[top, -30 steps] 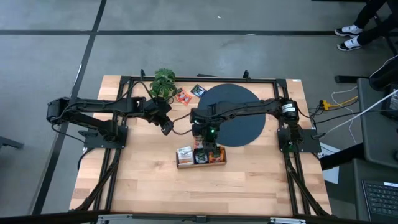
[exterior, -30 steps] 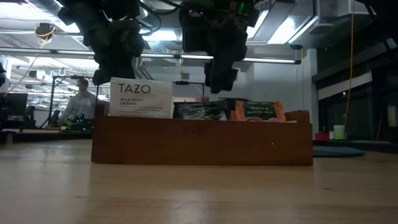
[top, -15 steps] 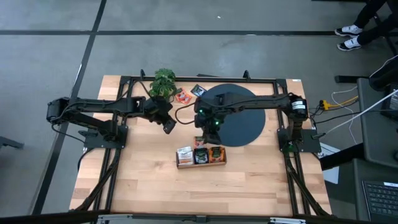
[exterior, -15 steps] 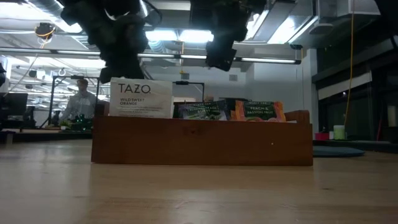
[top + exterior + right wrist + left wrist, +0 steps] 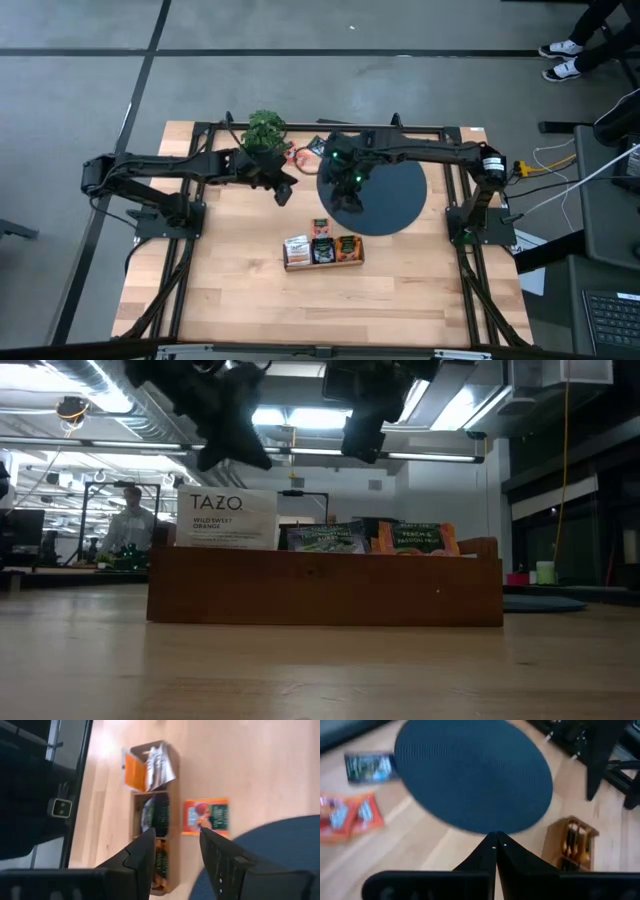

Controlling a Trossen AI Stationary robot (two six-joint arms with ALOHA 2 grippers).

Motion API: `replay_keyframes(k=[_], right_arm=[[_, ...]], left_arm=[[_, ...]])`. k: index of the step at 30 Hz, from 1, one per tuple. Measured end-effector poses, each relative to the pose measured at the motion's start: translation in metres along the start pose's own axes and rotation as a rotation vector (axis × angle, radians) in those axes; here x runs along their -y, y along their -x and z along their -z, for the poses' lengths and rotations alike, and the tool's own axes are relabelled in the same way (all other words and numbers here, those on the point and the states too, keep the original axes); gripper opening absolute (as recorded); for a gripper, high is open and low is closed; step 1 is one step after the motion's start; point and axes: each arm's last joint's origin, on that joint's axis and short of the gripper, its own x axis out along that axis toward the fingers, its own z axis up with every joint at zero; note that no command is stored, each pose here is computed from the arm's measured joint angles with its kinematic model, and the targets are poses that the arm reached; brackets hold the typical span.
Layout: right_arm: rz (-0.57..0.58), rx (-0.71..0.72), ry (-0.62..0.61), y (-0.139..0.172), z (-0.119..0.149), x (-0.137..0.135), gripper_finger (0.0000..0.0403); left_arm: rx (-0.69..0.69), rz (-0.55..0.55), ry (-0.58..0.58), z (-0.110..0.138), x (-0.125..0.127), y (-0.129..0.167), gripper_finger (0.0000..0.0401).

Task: Pick & Place Tea
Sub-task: Put the top orange tea bag into the right section of the wooden organizer

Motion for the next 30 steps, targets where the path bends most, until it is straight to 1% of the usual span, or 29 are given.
replay_keyframes(k=[3, 5, 8, 11, 16, 19, 24, 27, 30], right_arm=[[0.017, 0.036, -0.012, 0.01, 0.001, 0.007, 0.0156], [0.026, 0.054, -0.032, 0.015, 0.001, 0.011, 0.0156], [0.039, 0.083, -0.043, 0.019, -0.001, 0.018, 0.0156], [0.054, 0.115, -0.056, 0.023, -0.003, 0.023, 0.0156], [0.165, 0.156, -0.072, 0.028, -0.005, 0.035, 0.0156], [0.221, 0.171, -0.109, 0.033, -0.005, 0.042, 0.0156], [0.319, 0.18, -0.174, 0.042, -0.001, 0.056, 0.0156], [0.332, 0.184, -0.197, 0.047, 0.001, 0.063, 0.0156], [0.338, 0.171, -0.214, 0.05, 0.004, 0.068, 0.0156]], left_arm=[[0.017, -0.032, -0.041, -0.011, 0.003, -0.006, 0.0004], [0.011, -0.057, -0.044, -0.018, 0.001, -0.013, 0.0004], [-0.039, -0.114, -0.03, -0.026, -0.007, -0.022, 0.0003], [-0.078, -0.159, -0.046, -0.036, -0.014, -0.032, 0.0003], [-0.11, -0.236, -0.083, -0.052, -0.03, -0.047, 0.0003], [-0.109, -0.284, -0.07, -0.06, -0.042, -0.054, 0.0003], [-0.144, -0.341, -0.071, -0.063, -0.061, -0.064, 0.0003], [-0.171, -0.359, -0.078, -0.061, -0.07, -0.071, 0.0003], [-0.205, -0.352, -0.101, -0.058, -0.074, -0.079, 0.0003]])
